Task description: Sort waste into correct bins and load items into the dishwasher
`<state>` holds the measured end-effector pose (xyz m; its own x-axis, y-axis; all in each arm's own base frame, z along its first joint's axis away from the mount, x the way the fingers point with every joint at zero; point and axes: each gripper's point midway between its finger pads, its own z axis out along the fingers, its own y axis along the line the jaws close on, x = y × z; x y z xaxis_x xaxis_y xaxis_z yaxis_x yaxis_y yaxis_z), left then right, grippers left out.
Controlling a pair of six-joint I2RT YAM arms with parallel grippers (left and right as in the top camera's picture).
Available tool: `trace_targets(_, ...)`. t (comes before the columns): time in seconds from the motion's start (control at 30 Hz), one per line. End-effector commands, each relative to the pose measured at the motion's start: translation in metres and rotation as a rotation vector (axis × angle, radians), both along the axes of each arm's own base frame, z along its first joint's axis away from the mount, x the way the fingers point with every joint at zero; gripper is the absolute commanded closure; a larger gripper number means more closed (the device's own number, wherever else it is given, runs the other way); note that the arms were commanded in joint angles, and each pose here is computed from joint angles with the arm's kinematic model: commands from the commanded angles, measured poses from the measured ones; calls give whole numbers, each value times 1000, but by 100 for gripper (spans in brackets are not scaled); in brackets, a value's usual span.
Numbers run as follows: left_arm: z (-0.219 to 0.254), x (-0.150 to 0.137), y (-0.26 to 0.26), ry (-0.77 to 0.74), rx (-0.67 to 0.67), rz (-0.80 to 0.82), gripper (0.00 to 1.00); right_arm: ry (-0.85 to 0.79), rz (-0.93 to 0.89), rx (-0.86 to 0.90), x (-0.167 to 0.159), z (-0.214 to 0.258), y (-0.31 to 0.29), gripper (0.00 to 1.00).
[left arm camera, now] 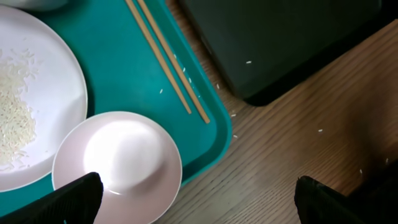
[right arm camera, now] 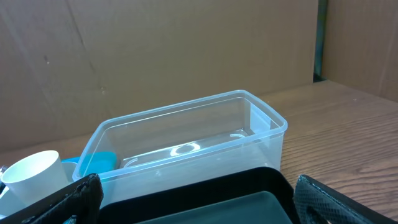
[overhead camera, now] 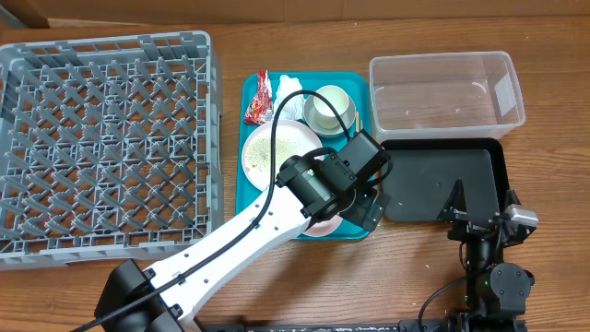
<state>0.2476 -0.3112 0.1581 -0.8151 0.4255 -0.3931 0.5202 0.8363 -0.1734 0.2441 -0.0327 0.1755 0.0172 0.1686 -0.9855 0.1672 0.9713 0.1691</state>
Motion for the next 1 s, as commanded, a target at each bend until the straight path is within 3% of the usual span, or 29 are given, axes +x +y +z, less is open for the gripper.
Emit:
trace_targets(0.0,-4,-2,-6,-3,-4,-54,0,-3,-8,2,0,-2,-2,0)
trace_targets(0.13,0,-7,-17,-20,-33,-186,0,-3,-8,2,0,-2,-2,0)
trace_targets(0.3,0,-3,-14,-28,-25,-172,0,-3,-8,2,0,-2,-2,0)
trace_targets(0.57,-2,51,50,-120,128,206,0,-3,-8,2,0,-2,-2,0)
trace_targets(0.97,20,132,92,-246,8,409,0,-3,-8,2,0,-2,-2,0)
